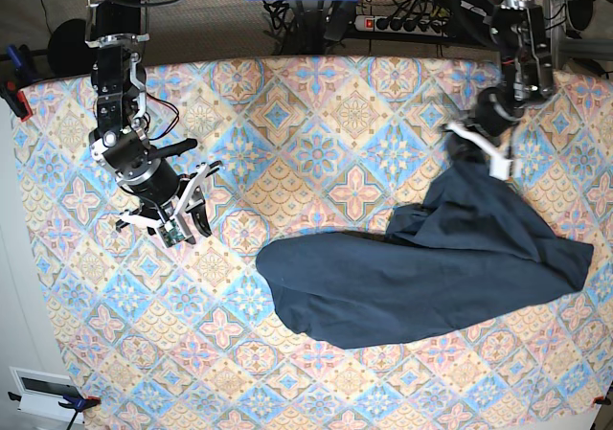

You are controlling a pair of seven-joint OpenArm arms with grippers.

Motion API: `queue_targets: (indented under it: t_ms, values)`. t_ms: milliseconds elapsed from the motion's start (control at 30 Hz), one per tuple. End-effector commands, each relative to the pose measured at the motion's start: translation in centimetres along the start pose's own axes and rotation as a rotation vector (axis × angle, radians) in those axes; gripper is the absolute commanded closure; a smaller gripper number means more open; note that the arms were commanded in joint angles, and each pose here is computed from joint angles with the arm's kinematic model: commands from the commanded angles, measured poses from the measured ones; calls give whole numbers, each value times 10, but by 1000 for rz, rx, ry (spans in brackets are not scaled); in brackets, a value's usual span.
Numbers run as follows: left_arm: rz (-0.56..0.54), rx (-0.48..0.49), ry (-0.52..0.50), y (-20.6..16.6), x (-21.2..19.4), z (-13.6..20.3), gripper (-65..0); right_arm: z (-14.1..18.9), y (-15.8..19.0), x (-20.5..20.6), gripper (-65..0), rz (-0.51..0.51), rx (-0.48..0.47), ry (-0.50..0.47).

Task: Layout the t-shirt on the table in an organized manner, then fold the t-shirt properly
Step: 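Grasp the shirt's free end with the right gripper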

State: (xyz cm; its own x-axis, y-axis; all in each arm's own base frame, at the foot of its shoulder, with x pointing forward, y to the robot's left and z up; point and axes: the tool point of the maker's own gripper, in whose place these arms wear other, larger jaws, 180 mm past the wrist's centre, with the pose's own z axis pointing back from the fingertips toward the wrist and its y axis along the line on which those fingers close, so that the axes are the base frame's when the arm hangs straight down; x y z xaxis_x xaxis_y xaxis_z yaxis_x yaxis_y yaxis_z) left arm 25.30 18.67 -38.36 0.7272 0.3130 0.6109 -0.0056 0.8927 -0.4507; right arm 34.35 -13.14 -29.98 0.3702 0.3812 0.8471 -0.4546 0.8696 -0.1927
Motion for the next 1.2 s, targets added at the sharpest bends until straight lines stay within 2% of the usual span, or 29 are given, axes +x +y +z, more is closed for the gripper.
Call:
queue_targets:
  t_ms: [0,100,267,333,367,400,500,600,800,967,1033,1167]
  values:
    - [-53,-6,-52,-6,19,13,-15,2,-8,15,-147,12,-14,-49]
    - [-76,-88,-142,-37,41,38,0,-10,4,-3,-147,-1,29,4]
    - [-24,-140,-381,-28,106,91,0,-20,36,-15,-147,17,114,42]
    - [5,-186,-517,-27,145,116,0,-23,50,-20,-147,26,152,59]
    - [-15,-196,-559,-27,164,129,0,-25,57,-24,-147,31,173,69]
    - [-38,-196,-607,-26,184,142,0,-26,66,-26,-147,36,195,76]
    - [-70,-72,-746,4,222,186,0,-30,98,-27,-147,44,268,80]
    - [-60,37,-788,37,240,208,0,-31,120,-27,-147,61,321,79]
    - [118,172,-852,124,244,250,0,-50,166,-8,-148,94,430,54]
    - [168,244,-908,157,247,290,0,-58,196,-22,-167,78,491,102]
    - [174,268,-884,165,241,296,0,-71,191,-7,-193,93,471,85]
    - [182,256,-865,166,234,297,0,-86,173,11,-208,148,425,66]
